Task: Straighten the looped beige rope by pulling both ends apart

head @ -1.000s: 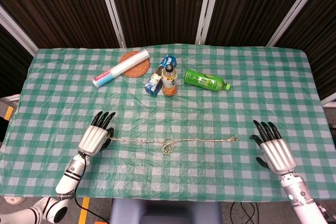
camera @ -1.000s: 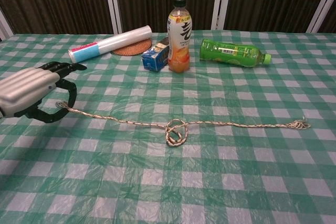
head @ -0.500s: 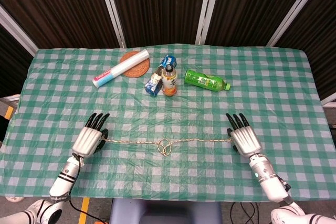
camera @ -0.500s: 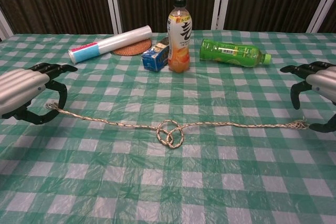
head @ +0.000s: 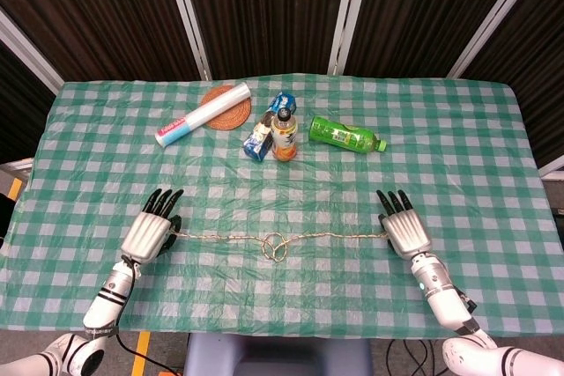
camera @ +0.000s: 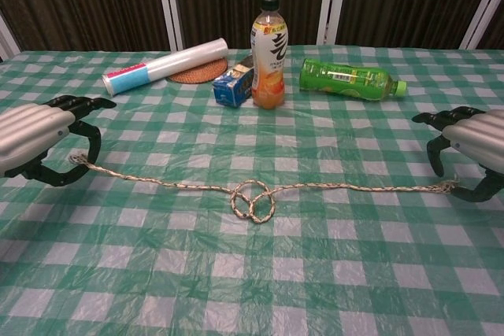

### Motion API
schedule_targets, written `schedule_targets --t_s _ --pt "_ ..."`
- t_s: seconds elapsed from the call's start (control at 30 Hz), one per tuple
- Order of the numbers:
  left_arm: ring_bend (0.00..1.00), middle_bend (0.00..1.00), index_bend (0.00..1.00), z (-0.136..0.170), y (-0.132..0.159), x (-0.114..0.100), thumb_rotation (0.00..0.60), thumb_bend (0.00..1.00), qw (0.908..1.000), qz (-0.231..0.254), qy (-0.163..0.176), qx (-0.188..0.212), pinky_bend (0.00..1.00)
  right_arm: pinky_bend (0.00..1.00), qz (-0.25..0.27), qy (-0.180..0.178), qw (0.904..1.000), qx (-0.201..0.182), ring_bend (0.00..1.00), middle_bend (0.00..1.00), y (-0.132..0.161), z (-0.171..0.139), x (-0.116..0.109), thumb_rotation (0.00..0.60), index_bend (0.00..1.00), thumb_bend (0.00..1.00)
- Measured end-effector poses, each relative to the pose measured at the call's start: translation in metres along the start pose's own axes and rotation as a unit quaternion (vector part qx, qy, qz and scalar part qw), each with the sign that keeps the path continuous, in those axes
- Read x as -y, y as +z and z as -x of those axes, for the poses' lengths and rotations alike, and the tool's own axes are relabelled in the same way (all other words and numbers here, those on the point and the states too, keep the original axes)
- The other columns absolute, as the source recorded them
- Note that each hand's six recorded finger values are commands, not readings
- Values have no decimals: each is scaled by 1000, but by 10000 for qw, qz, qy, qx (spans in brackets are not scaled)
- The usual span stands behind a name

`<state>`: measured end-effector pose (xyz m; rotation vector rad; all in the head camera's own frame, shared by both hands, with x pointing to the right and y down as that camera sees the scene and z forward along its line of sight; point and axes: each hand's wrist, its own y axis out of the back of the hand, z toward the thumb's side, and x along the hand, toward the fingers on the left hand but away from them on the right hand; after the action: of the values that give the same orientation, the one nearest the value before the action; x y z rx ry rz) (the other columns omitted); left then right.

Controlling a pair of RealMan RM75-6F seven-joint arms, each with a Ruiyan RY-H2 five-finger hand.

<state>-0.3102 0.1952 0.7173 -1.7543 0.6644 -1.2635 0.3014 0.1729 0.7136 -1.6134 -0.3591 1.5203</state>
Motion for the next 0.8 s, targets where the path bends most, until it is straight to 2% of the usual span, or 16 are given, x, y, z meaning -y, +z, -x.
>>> schedule_targets --t_s 0.27,0.8 --pt "0 44 605 -2 -1 2 600 456 10000 -27 -30 -10 71 0 -74 164 9998 -6 0 0 5 10 12 600 610 417" --pt "0 44 605 -4 -6 2 600 455 10000 -14 -28 -53 70 0 -87 139 9999 31 0 44 5 13 12 600 730 516"
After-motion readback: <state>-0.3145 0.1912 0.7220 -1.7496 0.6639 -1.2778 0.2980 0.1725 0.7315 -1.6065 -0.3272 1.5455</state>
